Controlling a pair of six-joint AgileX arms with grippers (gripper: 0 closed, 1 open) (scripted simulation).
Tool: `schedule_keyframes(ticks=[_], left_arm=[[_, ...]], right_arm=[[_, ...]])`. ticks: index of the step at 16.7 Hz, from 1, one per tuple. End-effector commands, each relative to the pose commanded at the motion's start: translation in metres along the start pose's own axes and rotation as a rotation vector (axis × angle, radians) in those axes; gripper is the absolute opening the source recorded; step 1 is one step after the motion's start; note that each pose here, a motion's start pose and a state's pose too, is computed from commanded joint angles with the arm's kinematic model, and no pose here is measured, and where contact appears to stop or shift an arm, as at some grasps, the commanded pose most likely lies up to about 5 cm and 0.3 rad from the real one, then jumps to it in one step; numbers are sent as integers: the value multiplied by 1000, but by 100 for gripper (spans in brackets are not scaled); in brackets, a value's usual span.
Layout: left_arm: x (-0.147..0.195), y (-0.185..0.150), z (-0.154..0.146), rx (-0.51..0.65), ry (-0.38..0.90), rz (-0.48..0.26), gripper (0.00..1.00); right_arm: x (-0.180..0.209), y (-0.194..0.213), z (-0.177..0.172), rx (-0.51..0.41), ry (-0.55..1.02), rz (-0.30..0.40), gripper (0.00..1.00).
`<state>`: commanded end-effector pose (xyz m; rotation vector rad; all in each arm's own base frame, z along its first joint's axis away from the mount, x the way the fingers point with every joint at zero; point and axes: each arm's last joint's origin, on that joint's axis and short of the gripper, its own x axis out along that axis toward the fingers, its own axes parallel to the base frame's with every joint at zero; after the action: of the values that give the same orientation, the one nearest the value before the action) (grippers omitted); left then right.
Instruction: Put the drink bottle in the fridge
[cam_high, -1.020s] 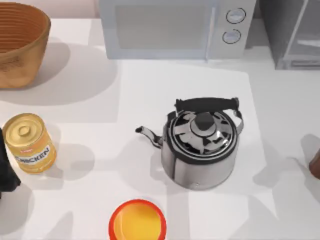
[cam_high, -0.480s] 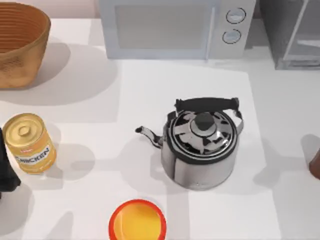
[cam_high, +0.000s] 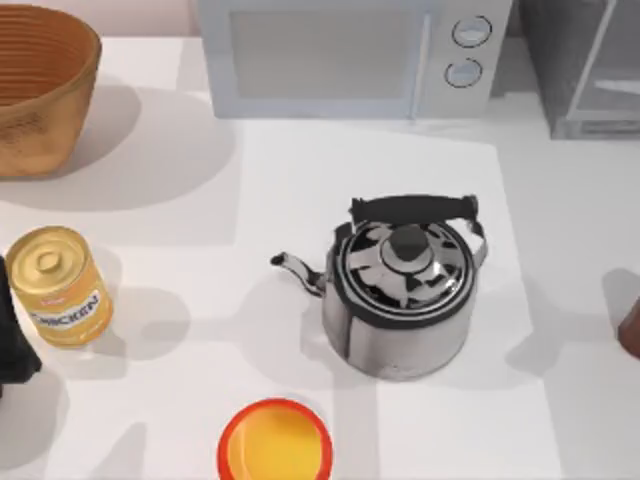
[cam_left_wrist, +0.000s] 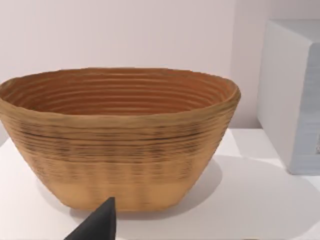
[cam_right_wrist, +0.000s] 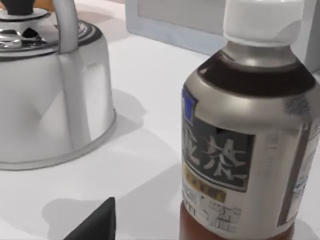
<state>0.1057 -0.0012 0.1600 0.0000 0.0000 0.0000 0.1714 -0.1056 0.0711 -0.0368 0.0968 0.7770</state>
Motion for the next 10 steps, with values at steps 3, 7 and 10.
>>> schedule_keyframes(ticks=[3, 7, 10], left_arm=[[0, 0, 0, 0, 0, 0, 100], [0, 0, 0, 0, 0, 0, 100], [0, 0, 0, 0, 0, 0, 100]], right_arm=[[3, -7, 4, 0, 0, -2, 100], [16, -18, 10, -1, 3, -2, 100], [30, -19, 11, -2, 4, -2, 100]])
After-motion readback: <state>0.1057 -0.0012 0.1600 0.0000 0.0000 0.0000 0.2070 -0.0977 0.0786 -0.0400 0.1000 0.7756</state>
